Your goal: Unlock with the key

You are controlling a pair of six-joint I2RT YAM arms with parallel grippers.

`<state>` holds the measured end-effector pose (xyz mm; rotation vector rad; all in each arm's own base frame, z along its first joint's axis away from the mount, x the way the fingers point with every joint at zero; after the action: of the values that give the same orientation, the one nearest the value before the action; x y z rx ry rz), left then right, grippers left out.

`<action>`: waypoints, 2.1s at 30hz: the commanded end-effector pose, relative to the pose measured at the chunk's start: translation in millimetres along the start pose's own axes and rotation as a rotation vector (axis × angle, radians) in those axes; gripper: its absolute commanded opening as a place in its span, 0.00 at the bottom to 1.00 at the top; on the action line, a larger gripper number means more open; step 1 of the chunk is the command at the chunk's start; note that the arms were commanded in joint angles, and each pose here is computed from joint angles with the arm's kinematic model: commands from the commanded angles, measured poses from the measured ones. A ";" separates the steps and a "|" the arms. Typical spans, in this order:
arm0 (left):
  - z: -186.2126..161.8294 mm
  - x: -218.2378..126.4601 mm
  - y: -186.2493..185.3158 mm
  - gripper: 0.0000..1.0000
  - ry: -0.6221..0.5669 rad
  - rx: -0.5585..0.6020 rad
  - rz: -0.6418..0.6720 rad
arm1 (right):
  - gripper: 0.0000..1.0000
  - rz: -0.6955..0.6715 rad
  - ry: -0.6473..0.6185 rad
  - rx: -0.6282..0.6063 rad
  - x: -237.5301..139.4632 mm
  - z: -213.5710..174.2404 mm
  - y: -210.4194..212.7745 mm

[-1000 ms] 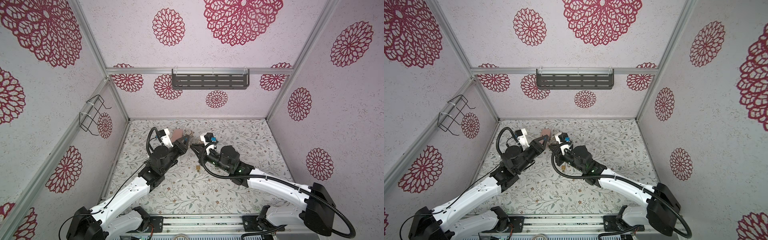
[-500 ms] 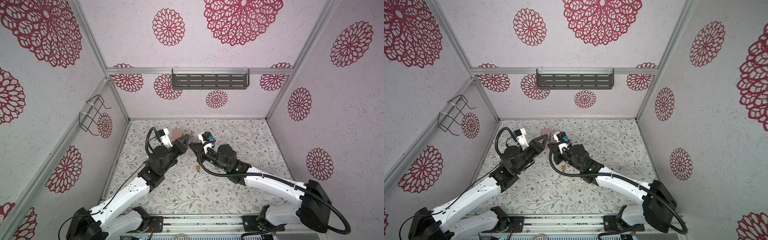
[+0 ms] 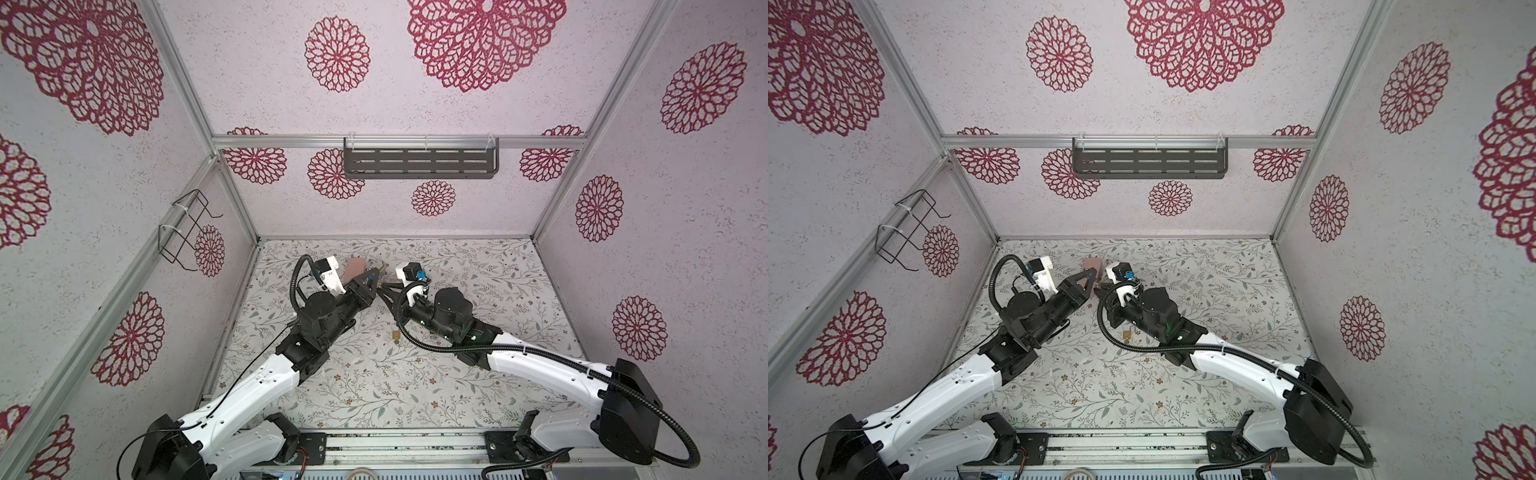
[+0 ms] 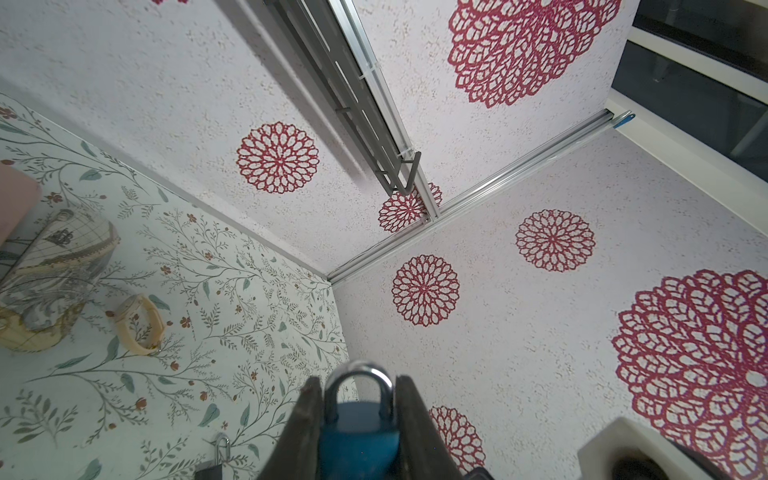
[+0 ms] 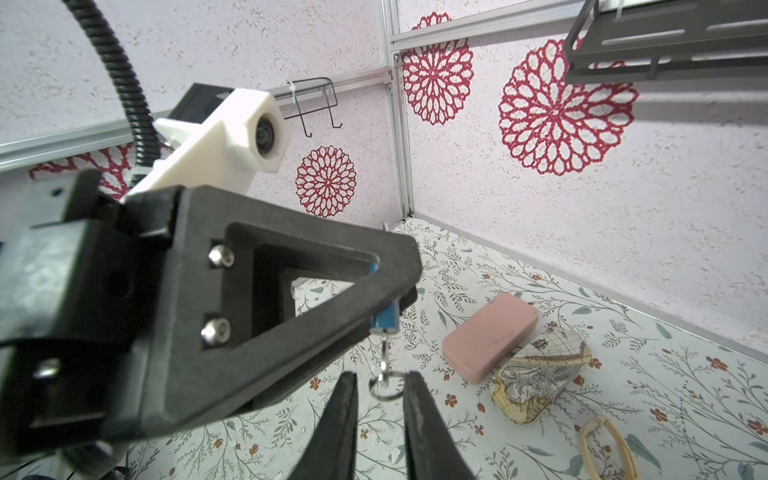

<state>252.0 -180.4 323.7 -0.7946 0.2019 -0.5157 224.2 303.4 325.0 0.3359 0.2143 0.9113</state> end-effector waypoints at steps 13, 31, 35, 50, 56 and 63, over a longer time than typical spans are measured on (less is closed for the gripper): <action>5.0 -2.8 -7.9 0.00 -0.030 -0.015 -0.038 | 0.12 0.005 -0.067 -0.018 1.1 20.7 4.4; -20.0 -0.6 -32.0 0.00 0.163 -0.098 -0.129 | 0.00 0.003 -0.061 -0.062 12.1 29.1 7.2; -31.0 2.5 -47.2 0.00 0.281 -0.097 -0.179 | 0.00 0.023 -0.076 -0.060 15.7 36.5 11.3; -34.9 0.5 -52.1 0.00 0.278 -0.094 -0.237 | 0.00 0.145 -0.167 0.319 14.5 60.4 24.4; -27.1 -0.3 -48.5 0.00 0.237 -0.109 -0.288 | 0.00 0.246 -0.160 0.485 13.3 62.1 30.2; -24.6 3.9 -35.1 0.00 0.225 -0.171 -0.308 | 0.00 0.290 -0.160 0.545 5.8 66.0 36.3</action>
<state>260.4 -182.7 342.4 -0.9364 0.1449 -0.5566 234.0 312.2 353.8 0.8173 0.3886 0.9340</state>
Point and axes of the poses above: each gripper's point midway between its finger pads, its own x axis out along the fingers, its own y axis along the line the jaws close on, z = x × y, the point moved 8 cm from there along -x, back along the fingers, and after that the axes turned 12 degrees about x, right-handed, at the moved point
